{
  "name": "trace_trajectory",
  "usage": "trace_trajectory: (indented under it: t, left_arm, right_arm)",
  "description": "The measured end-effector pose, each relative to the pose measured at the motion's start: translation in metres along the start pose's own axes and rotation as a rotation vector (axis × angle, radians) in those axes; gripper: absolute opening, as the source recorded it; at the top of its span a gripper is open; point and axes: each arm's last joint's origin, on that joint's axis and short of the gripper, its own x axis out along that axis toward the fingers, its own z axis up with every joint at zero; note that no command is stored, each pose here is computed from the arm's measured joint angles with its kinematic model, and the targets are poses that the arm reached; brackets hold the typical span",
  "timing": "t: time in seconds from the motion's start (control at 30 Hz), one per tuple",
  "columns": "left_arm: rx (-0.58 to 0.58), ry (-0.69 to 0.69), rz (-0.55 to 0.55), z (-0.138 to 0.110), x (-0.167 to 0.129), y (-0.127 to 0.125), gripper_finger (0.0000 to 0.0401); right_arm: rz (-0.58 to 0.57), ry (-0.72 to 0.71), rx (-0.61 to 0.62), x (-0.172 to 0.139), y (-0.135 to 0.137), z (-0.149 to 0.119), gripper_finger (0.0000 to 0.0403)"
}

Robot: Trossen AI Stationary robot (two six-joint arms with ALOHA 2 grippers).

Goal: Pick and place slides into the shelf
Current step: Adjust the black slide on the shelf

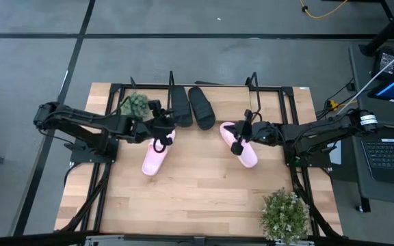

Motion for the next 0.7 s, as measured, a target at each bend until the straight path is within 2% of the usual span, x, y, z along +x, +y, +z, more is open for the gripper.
trace_trajectory:
  t: [0.13,0.37,0.7]
  left_arm:
    - [-0.030,-0.051,-0.008,-0.014,-0.001,-0.012,0.0155]
    - [-0.080,-0.126,-0.011,-0.029,-0.006,-0.017,0.0155]
    - [-0.095,-0.132,-0.010,-0.034,-0.009,-0.015,0.0155]
  right_arm:
    - [-0.036,0.057,0.059,0.006,-0.006,-0.007,0.0004]
    - [-0.064,0.168,0.021,0.028,-0.005,-0.022,0.0002]
    - [-0.116,0.438,-0.076,0.072,-0.009,0.006,0.0002]
